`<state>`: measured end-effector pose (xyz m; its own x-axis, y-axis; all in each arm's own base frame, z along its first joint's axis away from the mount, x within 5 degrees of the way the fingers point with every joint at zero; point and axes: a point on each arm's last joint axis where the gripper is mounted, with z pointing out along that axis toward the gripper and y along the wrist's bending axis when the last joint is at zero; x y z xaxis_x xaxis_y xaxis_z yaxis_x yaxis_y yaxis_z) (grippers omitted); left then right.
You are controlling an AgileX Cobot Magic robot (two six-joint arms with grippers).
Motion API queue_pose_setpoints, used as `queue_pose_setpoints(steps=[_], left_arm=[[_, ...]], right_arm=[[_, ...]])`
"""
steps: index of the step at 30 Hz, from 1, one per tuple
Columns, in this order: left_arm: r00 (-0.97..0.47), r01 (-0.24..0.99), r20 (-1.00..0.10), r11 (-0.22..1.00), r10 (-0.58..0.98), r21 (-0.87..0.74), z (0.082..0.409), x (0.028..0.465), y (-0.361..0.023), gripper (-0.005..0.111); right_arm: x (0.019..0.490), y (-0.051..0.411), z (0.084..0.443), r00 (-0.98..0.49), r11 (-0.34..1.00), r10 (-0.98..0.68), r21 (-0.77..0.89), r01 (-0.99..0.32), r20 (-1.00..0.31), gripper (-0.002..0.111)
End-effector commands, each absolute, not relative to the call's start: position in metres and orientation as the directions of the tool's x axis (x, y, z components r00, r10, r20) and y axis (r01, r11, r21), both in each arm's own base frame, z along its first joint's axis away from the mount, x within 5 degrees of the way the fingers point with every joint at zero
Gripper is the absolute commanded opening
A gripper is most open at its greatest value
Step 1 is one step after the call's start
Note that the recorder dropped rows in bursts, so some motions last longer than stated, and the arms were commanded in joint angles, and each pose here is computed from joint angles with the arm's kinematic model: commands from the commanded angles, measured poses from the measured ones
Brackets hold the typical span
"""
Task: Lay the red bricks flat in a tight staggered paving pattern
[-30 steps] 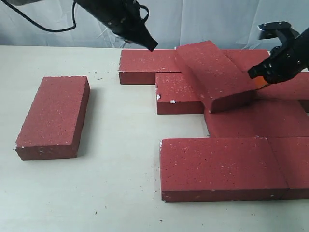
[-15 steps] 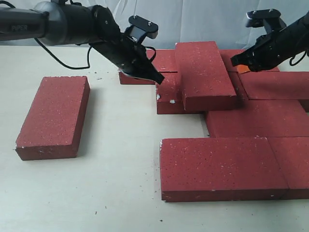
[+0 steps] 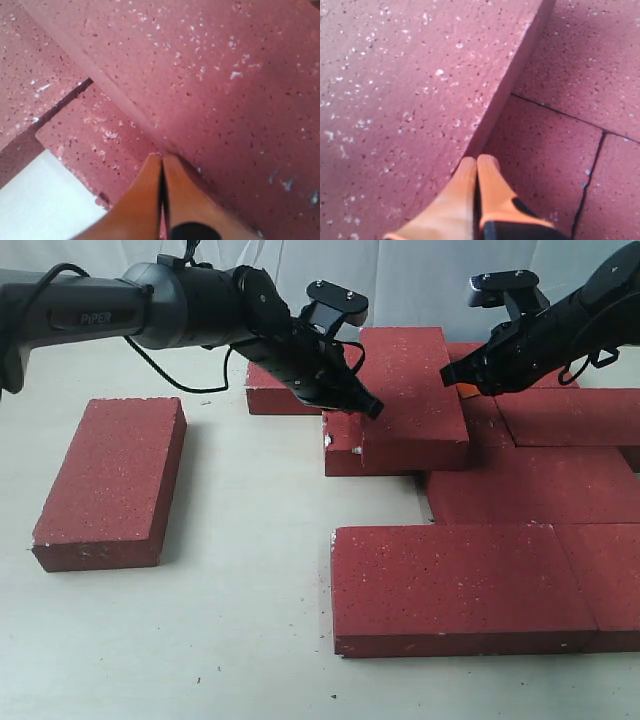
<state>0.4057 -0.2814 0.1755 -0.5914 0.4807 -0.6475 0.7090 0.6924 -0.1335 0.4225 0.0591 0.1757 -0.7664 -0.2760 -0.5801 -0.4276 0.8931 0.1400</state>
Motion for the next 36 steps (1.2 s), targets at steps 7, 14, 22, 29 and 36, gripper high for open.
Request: queue_pose_setpoints(steps=[7,14,22,29,36], left_arm=[[-0.574,0.701,-0.681,0.702,0.454,-0.124,0.167,0.409,-0.294,0.0],[-0.506,0.738,-0.721,0.67,0.474,-0.077,0.2,0.404,-0.291,0.0],[-0.468,0.731,-0.737,0.682,0.487,-0.013,0.223,0.383,-0.268,0.0],[-0.493,0.691,-0.741,0.723,0.456,-0.015,0.228,0.348,-0.238,0.0],[-0.534,0.613,-0.749,0.79,0.391,-0.025,0.218,0.297,-0.199,0.0]], right_arm=[[0.423,0.06,0.178,-0.763,0.894,-0.265,0.147,-0.424,-0.59,-0.001],[0.418,0.079,0.189,-0.731,0.865,-0.304,0.144,-0.48,-0.61,-0.001],[0.4,0.119,0.219,-0.652,0.796,-0.391,0.117,-0.594,-0.65,-0.001],[0.387,0.155,0.226,-0.606,0.743,-0.434,0.116,-0.659,-0.667,-0.001],[0.364,0.21,0.226,-0.521,0.657,-0.505,0.086,-0.749,-0.688,-0.001]])
